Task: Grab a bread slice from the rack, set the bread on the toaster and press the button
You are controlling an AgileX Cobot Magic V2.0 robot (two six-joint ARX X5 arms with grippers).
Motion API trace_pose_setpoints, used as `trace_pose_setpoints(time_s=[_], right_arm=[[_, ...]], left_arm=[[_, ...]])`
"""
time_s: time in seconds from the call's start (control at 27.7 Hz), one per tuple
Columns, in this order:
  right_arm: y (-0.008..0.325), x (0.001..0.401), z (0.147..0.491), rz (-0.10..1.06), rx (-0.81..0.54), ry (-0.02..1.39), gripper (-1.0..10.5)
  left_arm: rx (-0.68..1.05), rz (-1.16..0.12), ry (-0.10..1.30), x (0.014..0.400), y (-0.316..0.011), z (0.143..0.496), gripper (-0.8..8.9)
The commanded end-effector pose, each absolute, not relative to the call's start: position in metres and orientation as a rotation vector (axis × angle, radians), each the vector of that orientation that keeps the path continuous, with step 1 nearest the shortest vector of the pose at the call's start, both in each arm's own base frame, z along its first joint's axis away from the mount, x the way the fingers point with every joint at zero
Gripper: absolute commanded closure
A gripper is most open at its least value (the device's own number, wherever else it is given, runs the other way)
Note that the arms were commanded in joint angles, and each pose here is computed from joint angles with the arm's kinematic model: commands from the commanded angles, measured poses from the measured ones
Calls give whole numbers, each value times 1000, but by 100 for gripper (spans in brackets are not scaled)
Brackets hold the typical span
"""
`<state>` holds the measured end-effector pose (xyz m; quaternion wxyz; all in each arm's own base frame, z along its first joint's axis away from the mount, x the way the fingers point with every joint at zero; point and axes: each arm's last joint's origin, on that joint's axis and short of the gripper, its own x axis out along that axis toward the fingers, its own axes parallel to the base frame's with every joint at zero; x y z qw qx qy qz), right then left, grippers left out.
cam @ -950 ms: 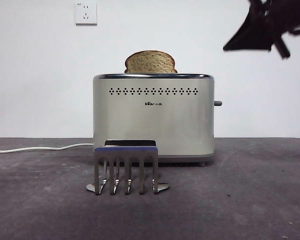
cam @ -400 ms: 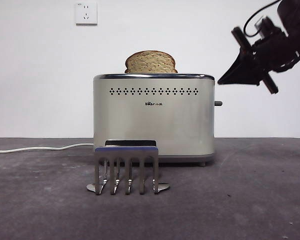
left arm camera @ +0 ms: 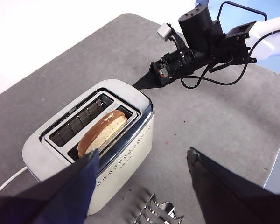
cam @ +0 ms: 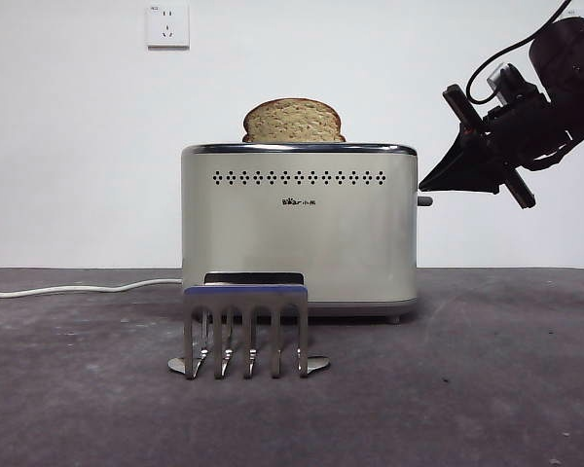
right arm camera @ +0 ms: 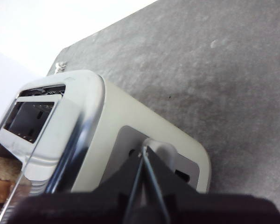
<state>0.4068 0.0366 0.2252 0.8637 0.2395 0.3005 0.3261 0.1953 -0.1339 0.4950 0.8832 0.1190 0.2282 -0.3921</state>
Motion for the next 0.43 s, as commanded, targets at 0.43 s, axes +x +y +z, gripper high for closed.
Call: trace_pose_setpoints(time_s=[0.43], right_arm=[[42,418,188,663,492,704,960]], left_arm=[[236,-818,486,196,-135,493,495]])
